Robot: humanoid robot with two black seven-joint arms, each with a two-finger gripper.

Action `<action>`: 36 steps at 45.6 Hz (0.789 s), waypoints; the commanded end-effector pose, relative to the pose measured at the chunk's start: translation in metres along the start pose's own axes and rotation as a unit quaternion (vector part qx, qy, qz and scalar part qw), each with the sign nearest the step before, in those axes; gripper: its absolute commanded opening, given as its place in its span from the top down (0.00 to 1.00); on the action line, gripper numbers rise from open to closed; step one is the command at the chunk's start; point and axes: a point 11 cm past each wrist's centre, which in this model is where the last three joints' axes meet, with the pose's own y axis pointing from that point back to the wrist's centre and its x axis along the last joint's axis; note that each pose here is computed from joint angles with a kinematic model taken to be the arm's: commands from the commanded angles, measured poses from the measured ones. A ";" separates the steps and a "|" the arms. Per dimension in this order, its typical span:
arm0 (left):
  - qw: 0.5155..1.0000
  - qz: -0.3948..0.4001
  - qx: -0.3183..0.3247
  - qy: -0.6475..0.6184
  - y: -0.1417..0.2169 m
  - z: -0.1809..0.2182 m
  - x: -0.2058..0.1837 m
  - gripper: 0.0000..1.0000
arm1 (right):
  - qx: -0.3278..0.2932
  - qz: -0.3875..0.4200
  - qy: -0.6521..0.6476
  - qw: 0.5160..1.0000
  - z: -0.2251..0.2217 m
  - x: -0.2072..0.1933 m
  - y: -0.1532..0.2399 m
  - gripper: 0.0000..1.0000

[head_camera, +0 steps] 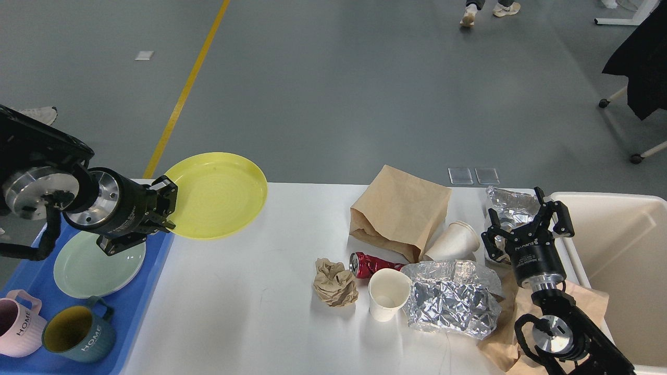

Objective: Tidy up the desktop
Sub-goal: 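Lift the yellow plate and carry it onto the blue tray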

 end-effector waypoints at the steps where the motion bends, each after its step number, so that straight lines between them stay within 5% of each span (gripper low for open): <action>1: 1.000 0.009 -0.001 0.026 0.004 -0.011 0.032 1.00 | 0.000 -0.001 0.000 1.000 0.000 0.000 0.000 0.00; 19: 0.989 0.074 0.056 0.112 -0.027 -0.135 0.181 1.00 | 0.000 -0.001 0.000 1.000 0.000 0.000 0.000 0.00; 36: 0.986 0.090 0.076 0.121 -0.100 -0.196 0.195 1.00 | 0.000 -0.001 0.000 1.000 0.000 0.000 0.000 0.00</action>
